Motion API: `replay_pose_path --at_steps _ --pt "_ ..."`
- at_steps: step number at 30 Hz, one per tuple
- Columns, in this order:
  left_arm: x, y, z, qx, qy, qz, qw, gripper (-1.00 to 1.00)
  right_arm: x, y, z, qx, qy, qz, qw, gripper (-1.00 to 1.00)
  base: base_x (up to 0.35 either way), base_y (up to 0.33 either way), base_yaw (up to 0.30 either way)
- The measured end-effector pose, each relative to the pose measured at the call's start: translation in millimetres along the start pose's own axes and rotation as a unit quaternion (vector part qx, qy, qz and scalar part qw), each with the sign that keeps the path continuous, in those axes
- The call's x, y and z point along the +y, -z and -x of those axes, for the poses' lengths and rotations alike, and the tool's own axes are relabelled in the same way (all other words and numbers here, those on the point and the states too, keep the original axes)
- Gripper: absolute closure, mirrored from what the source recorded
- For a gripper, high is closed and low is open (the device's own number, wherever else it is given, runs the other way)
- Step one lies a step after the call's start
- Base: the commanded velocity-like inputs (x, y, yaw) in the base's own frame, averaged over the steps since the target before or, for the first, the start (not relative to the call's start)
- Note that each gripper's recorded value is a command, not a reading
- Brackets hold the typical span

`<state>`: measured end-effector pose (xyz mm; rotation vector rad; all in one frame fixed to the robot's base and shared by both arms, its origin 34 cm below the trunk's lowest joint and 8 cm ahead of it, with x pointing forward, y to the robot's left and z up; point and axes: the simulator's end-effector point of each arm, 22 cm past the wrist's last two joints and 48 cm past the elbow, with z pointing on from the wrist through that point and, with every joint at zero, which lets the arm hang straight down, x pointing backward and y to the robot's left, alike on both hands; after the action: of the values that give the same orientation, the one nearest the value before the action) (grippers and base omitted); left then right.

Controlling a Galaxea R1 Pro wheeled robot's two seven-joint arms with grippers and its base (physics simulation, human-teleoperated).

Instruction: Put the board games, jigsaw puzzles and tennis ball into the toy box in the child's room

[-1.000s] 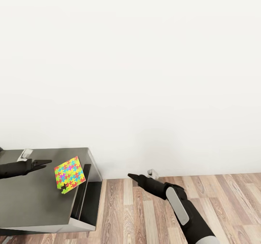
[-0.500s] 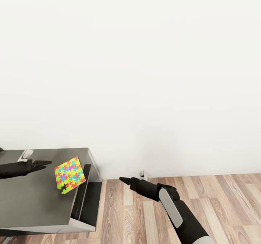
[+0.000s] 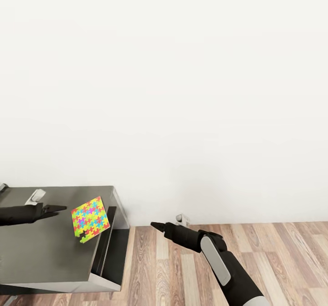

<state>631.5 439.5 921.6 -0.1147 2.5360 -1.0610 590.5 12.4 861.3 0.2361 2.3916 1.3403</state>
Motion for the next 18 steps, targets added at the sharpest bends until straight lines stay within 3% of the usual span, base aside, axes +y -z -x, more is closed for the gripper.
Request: replay_pose_path --at_steps 6,18 --pt "5.5 11.1 2.0 -0.004 0.003 0.007 1.0000 -1.00 0.3 0.0 0.7 -0.001 0.000 0.000 1.0000 -1.00 0.000 0.000 0.004" --pt "3.8 8.9 2.1 -0.005 0.005 0.003 1.0000 -1.00 9.6 1.8 7.8 -0.008 0.010 0.008 0.9999 -1.00 0.000 0.000 0.000"
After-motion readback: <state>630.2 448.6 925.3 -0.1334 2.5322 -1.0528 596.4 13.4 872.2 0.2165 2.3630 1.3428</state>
